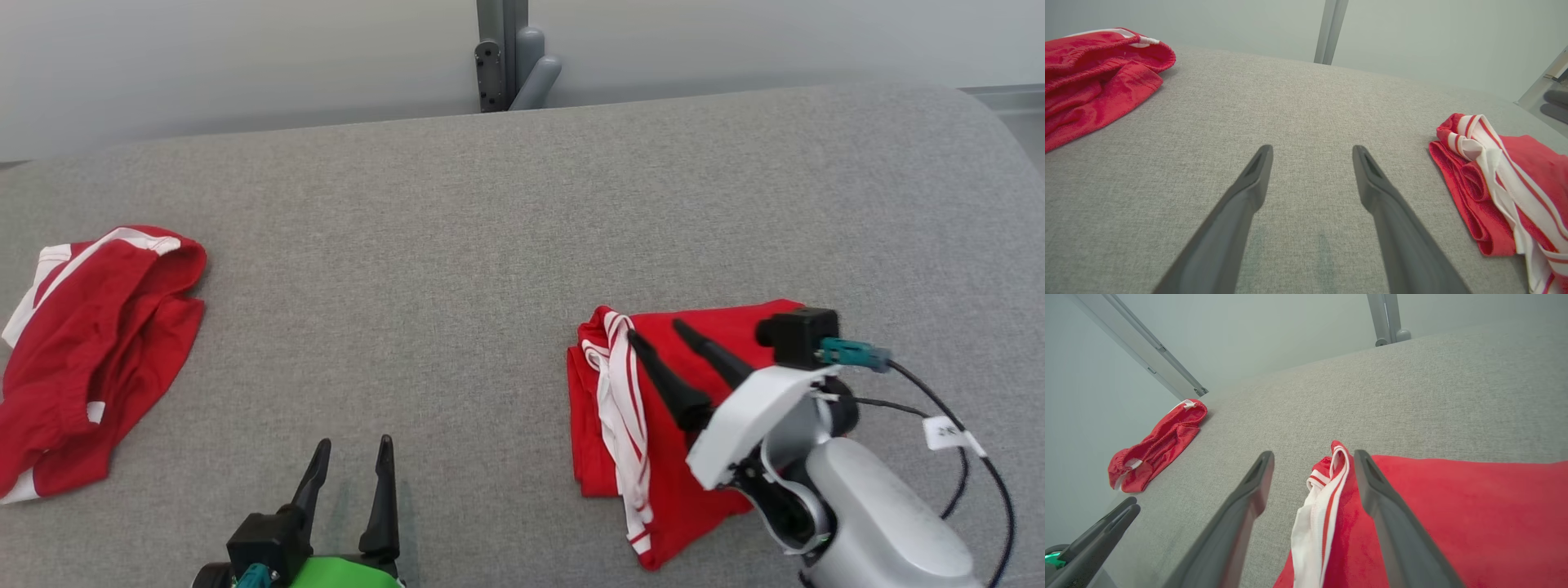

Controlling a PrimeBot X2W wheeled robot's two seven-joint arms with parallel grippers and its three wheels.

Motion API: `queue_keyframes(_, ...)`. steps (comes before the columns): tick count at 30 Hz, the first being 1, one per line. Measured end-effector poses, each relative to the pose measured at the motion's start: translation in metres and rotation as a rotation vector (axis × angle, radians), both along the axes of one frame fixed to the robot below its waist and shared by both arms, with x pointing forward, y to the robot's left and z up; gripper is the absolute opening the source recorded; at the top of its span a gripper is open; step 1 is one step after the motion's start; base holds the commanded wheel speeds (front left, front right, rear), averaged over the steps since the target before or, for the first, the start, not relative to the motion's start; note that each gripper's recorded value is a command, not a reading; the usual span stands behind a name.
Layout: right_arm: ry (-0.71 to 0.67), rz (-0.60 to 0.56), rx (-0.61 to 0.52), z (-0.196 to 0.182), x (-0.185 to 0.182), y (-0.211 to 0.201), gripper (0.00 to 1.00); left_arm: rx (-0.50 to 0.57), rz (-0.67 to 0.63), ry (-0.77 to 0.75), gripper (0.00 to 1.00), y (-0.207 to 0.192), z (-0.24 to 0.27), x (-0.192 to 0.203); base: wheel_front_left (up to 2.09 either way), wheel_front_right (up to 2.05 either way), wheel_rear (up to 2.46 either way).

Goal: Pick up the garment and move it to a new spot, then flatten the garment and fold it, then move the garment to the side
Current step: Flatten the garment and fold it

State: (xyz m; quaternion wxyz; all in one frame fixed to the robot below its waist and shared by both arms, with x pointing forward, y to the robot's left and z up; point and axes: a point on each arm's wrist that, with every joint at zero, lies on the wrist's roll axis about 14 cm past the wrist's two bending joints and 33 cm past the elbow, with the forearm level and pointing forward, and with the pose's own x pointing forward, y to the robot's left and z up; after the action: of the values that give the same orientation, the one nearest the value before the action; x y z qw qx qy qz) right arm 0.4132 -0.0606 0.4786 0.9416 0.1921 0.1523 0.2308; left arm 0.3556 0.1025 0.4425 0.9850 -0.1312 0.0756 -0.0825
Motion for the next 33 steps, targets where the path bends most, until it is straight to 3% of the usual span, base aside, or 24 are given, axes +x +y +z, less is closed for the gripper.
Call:
queue_keyframes(8,-0.272,-0.24,-0.12,0.039,-0.004,-0.101,1.0,-0.011,0.011,-0.005,1.0,0.002,0.003,-0.003,0.0,0.0,0.0)
queue_keyframes(9,-0.282,-0.251,-0.161,0.036,-0.008,-0.11,0.82,-0.012,0.011,-0.002,1.0,0.001,0.002,-0.005,0.0,0.0,0.0)
queue_keyframes(10,-0.287,-0.268,-0.194,0.033,-0.011,-0.119,0.25,-0.013,0.011,0.001,1.0,0.001,0.001,-0.005,0.0,0.0,0.0)
queue_keyframes(11,-0.28,-0.291,-0.213,0.028,-0.014,-0.129,0.0,-0.014,0.01,0.002,1.0,0.001,0.001,-0.006,0.0,0.0,0.0)
queue_keyframes(17,-0.206,-0.325,-0.285,-0.011,-0.02,-0.142,0.0,-0.024,0.007,0.019,1.0,-0.002,-0.003,-0.006,0.0,0.0,0.0)
queue_keyframes(21,-0.186,-0.302,-0.313,-0.027,-0.006,-0.129,0.0,-0.029,-0.006,0.024,1.0,-0.007,-0.005,-0.002,0.0,0.0,0.0)
queue_keyframes(26,-0.162,-0.218,-0.366,-0.046,0.009,-0.101,0.0,-0.019,0.007,0.045,1.0,-0.003,-0.013,0.004,0.0,0.0,0.0)
queue_keyframes(33,-0.118,-0.072,-0.33,-0.072,0.011,-0.032,0.0,-0.004,0.035,0.067,1.0,0.008,-0.022,0.011,0.0,0.0,0.0)
